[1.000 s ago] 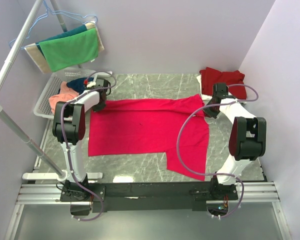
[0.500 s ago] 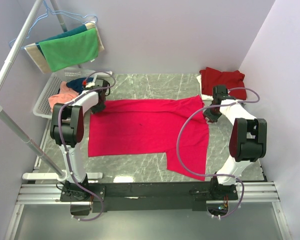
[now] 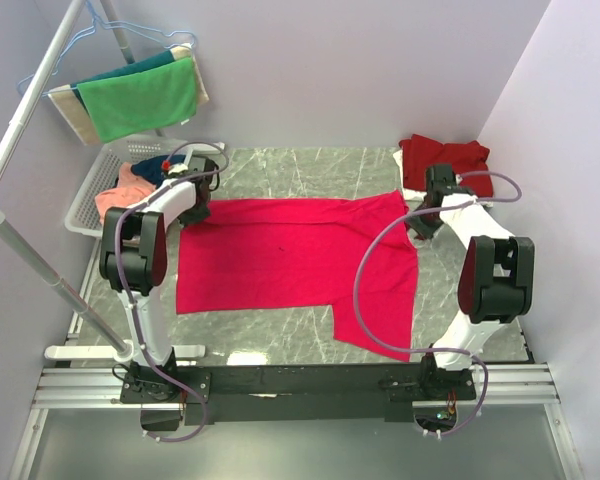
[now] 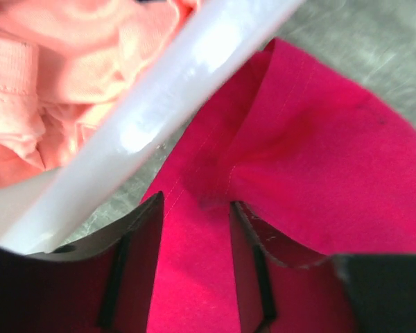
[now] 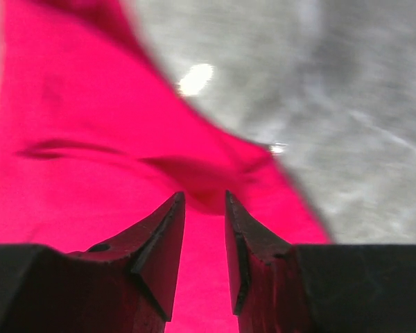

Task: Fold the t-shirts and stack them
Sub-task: Fold the tshirt

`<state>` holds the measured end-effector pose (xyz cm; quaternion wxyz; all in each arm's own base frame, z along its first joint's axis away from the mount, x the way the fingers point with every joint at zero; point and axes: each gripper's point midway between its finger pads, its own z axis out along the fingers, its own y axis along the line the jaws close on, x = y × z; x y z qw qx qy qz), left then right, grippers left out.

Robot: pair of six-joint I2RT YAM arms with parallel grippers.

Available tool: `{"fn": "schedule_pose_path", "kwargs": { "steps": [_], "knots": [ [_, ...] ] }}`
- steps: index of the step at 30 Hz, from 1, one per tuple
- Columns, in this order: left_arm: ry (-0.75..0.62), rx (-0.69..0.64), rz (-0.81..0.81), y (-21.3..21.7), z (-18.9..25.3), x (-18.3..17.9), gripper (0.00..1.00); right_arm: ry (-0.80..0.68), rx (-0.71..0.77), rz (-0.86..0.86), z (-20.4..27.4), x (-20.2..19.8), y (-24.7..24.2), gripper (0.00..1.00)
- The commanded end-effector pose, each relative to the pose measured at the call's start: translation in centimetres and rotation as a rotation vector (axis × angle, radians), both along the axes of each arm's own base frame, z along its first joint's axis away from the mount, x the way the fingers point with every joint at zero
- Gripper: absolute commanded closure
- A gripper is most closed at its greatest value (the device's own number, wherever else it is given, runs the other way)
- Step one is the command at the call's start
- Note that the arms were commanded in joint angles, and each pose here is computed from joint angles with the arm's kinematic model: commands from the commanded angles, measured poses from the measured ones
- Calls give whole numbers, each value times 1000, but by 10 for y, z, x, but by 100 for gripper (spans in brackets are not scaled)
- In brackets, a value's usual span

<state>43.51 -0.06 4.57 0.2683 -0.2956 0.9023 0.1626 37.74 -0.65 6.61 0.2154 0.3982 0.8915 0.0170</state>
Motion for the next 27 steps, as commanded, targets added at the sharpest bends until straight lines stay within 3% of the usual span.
{"fn": "schedule_pose_path", "kwargs": {
  "steps": [1, 7, 13, 21, 27],
  "knots": [
    [-182, -39, -6, -5, 55, 24, 55, -143, 61, 106, 38, 41, 38, 65],
    [-301, -101, -76, -21, 76, 29, 66, -112, 108, 200, 25, 46, 69, 64],
    [-300, -100, -81, -23, 75, 31, 73, -10, 157, 278, -6, 56, 93, 64],
    [-303, -108, -103, -29, 75, 39, 72, 65, 143, 318, -28, 57, 108, 64],
    [-267, -119, -140, -36, 63, 43, 67, 206, 88, 293, -49, 38, 95, 66]
  ]
}}
